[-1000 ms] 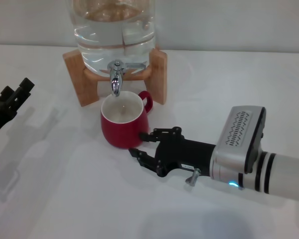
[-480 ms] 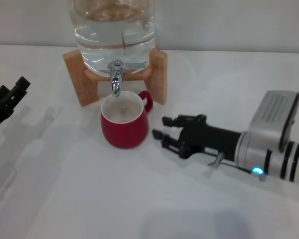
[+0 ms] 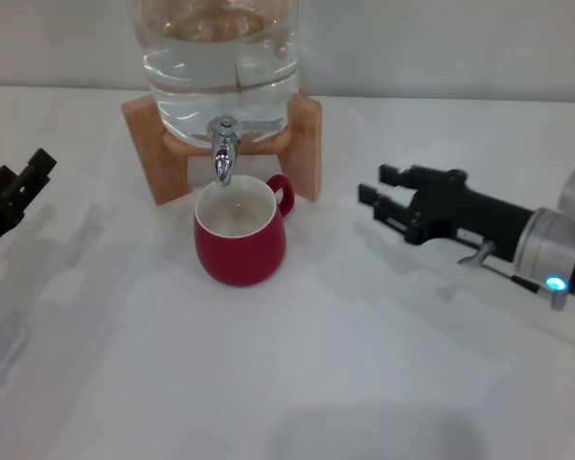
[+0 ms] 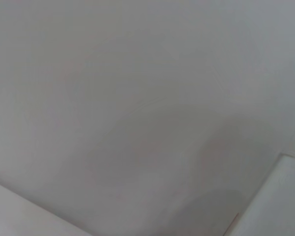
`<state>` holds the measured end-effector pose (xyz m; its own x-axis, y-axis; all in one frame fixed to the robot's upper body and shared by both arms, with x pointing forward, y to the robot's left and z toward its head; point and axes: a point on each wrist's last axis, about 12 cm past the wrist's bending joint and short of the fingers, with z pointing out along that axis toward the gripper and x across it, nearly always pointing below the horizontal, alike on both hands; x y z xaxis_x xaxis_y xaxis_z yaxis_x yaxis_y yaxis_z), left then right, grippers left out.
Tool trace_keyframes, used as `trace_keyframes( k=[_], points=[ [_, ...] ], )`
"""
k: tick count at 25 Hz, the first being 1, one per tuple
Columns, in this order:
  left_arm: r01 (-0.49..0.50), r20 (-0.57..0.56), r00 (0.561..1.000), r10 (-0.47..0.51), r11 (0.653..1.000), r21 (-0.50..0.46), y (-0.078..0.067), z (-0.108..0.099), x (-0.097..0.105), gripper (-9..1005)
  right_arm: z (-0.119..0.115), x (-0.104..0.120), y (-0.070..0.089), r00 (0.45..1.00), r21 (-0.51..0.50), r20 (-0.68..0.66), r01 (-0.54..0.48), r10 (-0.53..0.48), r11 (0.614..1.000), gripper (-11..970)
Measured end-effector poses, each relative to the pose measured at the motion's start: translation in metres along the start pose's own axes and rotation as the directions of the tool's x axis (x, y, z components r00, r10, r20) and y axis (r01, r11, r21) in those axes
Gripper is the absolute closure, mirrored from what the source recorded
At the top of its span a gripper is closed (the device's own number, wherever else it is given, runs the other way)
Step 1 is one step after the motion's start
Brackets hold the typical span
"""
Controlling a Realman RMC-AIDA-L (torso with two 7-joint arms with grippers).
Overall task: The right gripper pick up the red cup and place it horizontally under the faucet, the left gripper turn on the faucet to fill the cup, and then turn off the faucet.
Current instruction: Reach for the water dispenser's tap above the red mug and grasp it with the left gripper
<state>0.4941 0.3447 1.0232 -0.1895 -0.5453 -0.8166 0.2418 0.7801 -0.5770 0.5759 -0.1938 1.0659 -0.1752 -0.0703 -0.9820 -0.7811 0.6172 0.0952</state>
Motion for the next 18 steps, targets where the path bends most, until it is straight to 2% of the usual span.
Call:
trace_keyframes(
  k=[6, 9, 10, 15, 18],
  points=[
    [-0.002, 0.001, 1.000, 0.002, 1.000, 0.004, 0.000, 0.002, -0.001, 166, -0.015, 0.000, -0.018, 0.999, 0.099, 0.036, 0.030, -0.033, 0.995, 565],
    [-0.002, -0.001, 1.000, 0.002, 1.000, 0.005, 0.000, 0.001, -0.001, 166, -0.020, 0.000, -0.021, 0.998, 0.122, 0.051, 0.036, -0.042, 0.992, 566],
    [-0.002, -0.002, 1.000, 0.002, 1.000, 0.004, 0.000, 0.001, -0.001, 166, -0.031, -0.001, -0.025, 0.995, 0.142, 0.080, 0.041, -0.053, 0.989, 566],
    [-0.007, -0.031, 0.999, 0.008, 1.000, 0.022, -0.001, 0.002, 0.000, 166, -0.040, 0.002, -0.026, 0.994, 0.151, 0.095, 0.040, -0.055, 0.988, 566],
    [-0.034, -0.104, 0.994, 0.040, 0.997, 0.067, -0.002, 0.004, -0.005, 166, -0.039, 0.004, -0.024, 0.994, 0.147, 0.090, 0.042, -0.056, 0.988, 566]
  ],
)
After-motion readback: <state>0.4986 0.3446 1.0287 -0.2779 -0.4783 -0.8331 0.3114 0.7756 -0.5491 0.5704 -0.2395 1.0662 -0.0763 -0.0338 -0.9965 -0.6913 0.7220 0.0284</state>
